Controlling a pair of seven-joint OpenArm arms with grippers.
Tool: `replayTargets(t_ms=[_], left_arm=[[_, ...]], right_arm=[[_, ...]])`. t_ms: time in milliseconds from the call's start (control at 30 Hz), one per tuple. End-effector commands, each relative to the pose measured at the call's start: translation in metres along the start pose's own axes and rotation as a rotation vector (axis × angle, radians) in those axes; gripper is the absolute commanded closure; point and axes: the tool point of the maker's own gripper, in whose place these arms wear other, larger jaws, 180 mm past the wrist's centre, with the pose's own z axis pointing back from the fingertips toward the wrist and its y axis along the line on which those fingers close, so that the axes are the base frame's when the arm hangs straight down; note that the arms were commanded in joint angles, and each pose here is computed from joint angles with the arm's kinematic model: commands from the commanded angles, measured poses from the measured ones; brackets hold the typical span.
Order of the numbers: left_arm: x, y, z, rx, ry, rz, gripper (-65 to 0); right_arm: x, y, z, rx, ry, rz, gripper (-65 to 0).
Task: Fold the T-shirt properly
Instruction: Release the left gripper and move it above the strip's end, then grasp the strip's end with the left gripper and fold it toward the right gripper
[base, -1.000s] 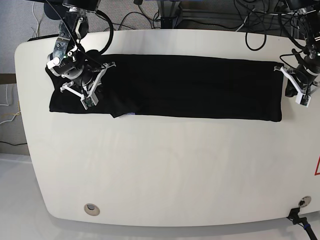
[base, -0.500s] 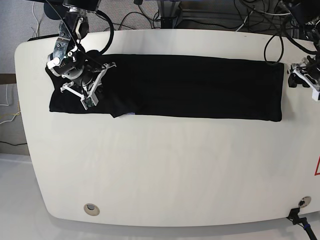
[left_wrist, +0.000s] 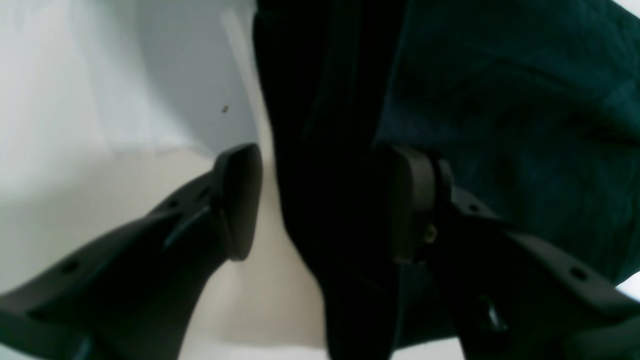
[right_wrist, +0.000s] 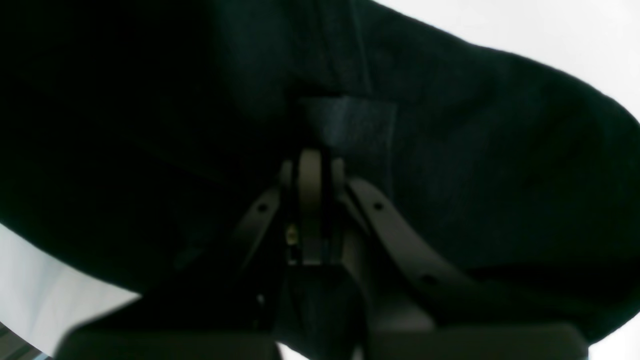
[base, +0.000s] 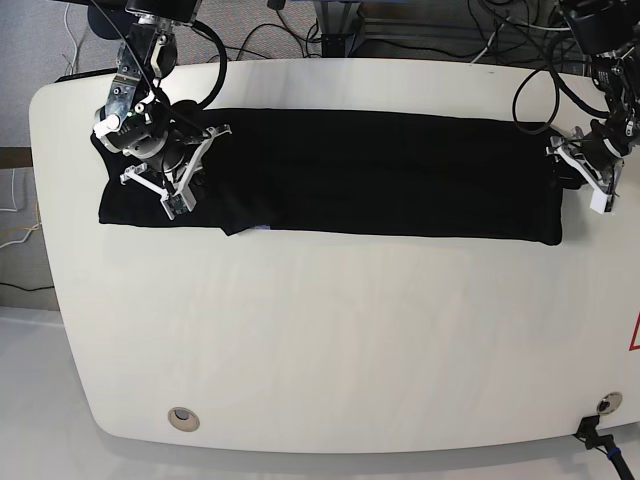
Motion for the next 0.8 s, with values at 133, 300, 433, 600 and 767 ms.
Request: replayTargets(t_ms=[133, 300, 433, 600, 767], left_arm=[[-0.005, -0.014, -0.010, -0.039, 0.034, -0.021, -35.2], [-0.006, -0.017, -0.011, -0.044, 0.038, -0.026, -12.9], [-0.005, -0.017, -0.011, -0.044, 0.036, -0.029, 0.0], [0.013, -0.044, -0.013, -0.082, -0.009, -0.096, 0.0], [0.026, -0.106, -0.019, -0.184, -0.057, -0.204, 0.0]], right_arm=[[0.012, -0.004, 0.003, -0.008, -0.042, 0.009, 0.0], [0.012, -0.003, 0.003, -0.008, -0.041, 0.009, 0.0], [0.012, -0.003, 0.003, -0.007, -0.041, 0.008, 0.0], [0.012, -0.003, 0.003, -0.006, -0.042, 0.007, 0.0], [0.011, -0.002, 0.003, -0.005, -0.041, 0.005, 0.0]])
